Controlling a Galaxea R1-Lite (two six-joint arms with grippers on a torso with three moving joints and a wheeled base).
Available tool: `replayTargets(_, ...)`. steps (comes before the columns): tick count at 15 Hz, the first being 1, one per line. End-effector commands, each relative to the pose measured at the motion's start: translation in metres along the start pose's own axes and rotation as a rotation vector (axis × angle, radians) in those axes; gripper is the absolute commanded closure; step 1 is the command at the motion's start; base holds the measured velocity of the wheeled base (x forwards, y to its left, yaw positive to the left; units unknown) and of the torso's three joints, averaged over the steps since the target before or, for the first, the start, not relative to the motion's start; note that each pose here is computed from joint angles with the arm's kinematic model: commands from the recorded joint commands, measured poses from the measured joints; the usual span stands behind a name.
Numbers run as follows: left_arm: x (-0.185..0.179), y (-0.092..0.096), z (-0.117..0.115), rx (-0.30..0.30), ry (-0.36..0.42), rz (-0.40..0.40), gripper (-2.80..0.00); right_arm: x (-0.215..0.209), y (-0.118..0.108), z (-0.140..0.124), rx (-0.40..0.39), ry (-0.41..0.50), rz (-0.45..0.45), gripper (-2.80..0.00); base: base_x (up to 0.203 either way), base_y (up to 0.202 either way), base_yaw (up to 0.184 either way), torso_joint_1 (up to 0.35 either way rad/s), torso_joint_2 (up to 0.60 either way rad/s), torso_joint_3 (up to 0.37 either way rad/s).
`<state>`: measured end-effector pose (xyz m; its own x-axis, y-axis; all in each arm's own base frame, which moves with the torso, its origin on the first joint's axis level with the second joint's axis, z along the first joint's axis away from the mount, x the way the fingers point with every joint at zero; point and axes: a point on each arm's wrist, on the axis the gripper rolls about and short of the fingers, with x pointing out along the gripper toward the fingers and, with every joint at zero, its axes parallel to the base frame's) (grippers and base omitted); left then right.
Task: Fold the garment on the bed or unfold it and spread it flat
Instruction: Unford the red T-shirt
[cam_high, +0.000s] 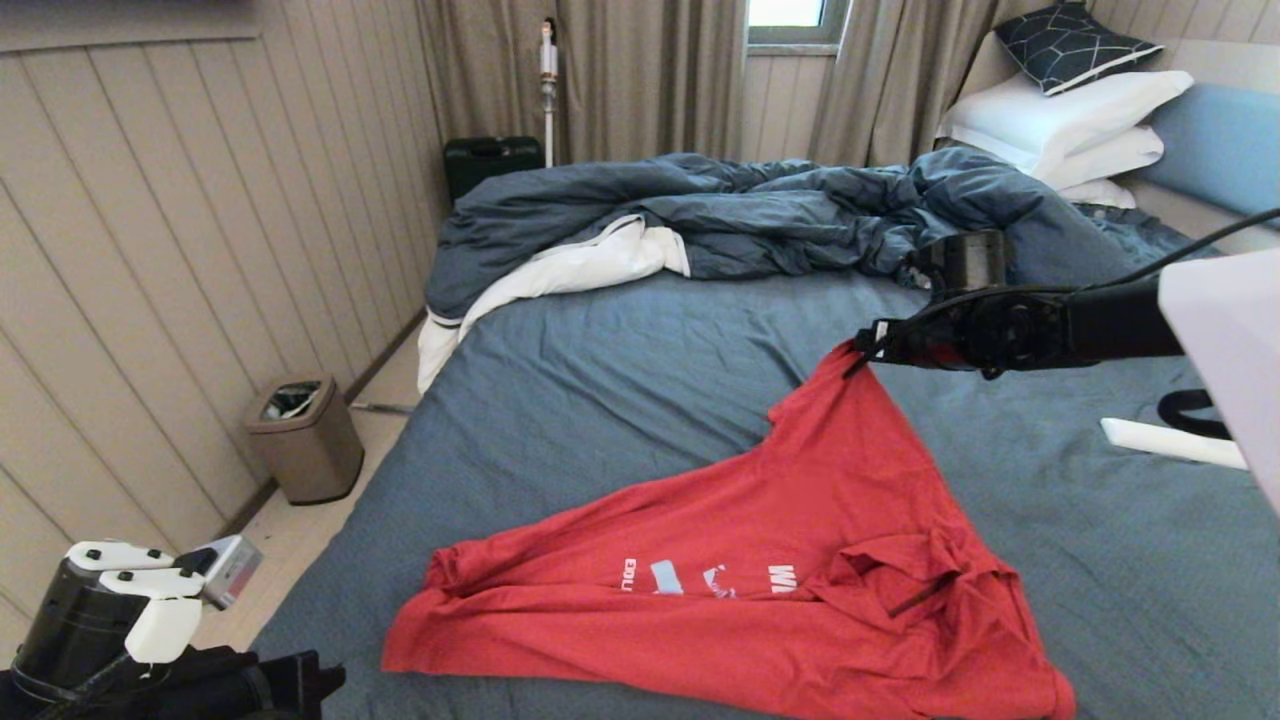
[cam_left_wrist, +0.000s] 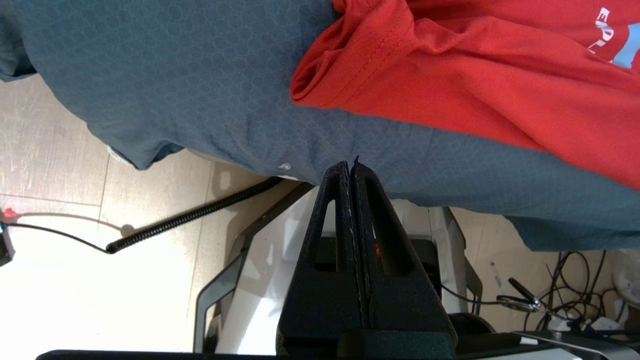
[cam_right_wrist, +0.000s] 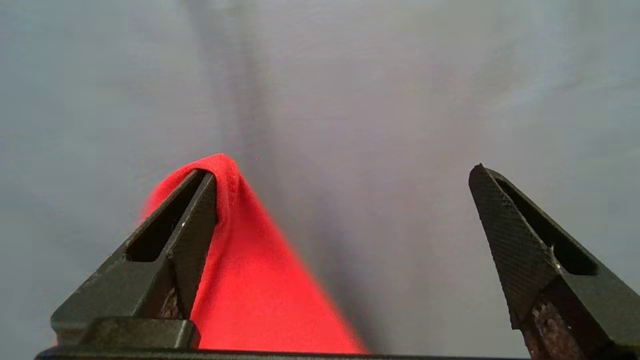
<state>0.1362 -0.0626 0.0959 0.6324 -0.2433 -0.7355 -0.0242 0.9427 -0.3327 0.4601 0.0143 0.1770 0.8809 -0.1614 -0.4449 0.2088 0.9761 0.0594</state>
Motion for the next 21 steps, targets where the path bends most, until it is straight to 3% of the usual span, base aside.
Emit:
replayTargets(1, 0.000, 0.000, 0.000, -0.003, -0.001, 0.000, 0.00, -0.003, 0.007, -0.002, 0.058, 0.031, 0.096, -2.80, 0.000, 0.000, 0.000, 0.000, 0.00, 0.000)
replayTargets(6, 0.001, 0.000, 0.000, -0.004, -0.010, -0.005, 0.00, 0.001, 0.002, -0.008, 0.122, 0.085, 0.115, -2.80, 0.000, 0.000, 0.000, 0.000, 0.00, 0.000)
replayTargets(12, 0.001, 0.000, 0.000, -0.004, -0.008, -0.005, 0.00, -0.009, 0.003, -0.011, 0.169, 0.168, 0.216, -2.80, 0.000, 0.000, 0.000, 0.000, 0.00, 0.000)
replayTargets(21, 0.001, 0.000, 0.000, -0.004, -0.006, -0.004, 0.00, -0.017, -0.005, -0.004, 0.247, 0.164, 0.225, -2.80, 0.000, 0.000, 0.000, 0.000, 0.00, 0.000)
